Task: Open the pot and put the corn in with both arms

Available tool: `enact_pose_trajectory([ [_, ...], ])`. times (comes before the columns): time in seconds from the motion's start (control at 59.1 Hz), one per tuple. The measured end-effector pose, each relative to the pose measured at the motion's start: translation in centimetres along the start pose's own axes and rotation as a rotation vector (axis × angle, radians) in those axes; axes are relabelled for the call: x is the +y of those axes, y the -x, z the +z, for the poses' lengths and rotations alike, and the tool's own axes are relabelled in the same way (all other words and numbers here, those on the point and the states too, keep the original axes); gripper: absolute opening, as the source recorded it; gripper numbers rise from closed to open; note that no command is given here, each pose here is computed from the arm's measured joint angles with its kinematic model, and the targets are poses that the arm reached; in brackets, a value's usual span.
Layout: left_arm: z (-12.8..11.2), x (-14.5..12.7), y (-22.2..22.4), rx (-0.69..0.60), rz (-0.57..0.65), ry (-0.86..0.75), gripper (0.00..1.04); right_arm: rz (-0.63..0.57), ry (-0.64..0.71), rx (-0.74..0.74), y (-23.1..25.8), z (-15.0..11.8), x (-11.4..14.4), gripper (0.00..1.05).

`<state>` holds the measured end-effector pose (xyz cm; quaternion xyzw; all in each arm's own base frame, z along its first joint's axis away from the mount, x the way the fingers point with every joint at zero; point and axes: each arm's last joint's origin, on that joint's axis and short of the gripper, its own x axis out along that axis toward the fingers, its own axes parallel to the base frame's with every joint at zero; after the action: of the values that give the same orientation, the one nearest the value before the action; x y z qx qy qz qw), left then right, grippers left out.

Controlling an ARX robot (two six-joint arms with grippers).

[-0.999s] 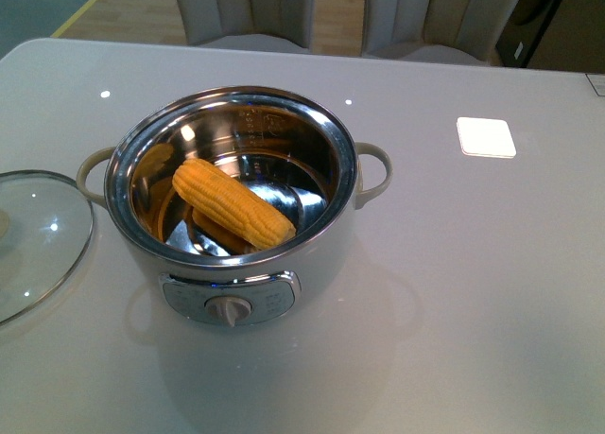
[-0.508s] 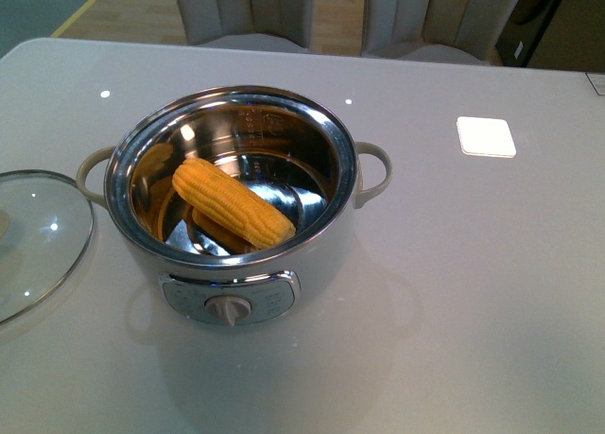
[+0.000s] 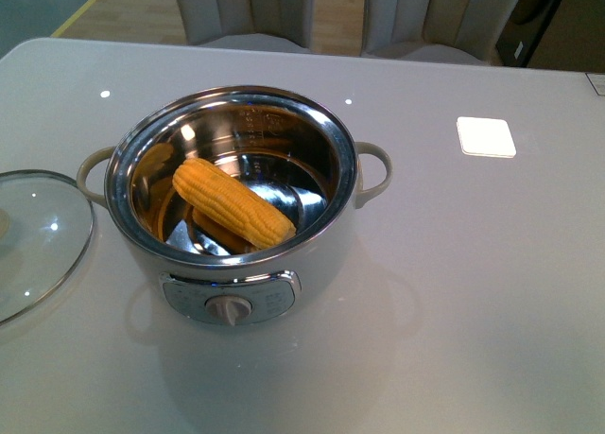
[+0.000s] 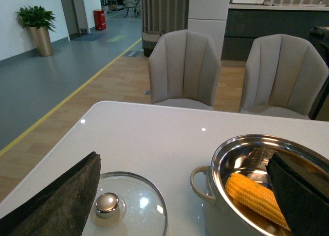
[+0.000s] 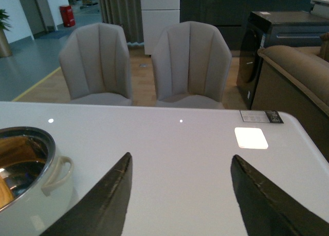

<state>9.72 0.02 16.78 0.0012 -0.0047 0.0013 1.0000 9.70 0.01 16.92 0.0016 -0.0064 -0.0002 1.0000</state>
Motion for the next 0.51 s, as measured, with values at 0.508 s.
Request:
enact_pose_trajectory([
  [0.508, 0.00, 0.00, 0.00, 0.000, 0.000, 0.000, 0.98, 0.000, 0.000, 0.000, 0.00, 0.00, 0.00, 0.96],
])
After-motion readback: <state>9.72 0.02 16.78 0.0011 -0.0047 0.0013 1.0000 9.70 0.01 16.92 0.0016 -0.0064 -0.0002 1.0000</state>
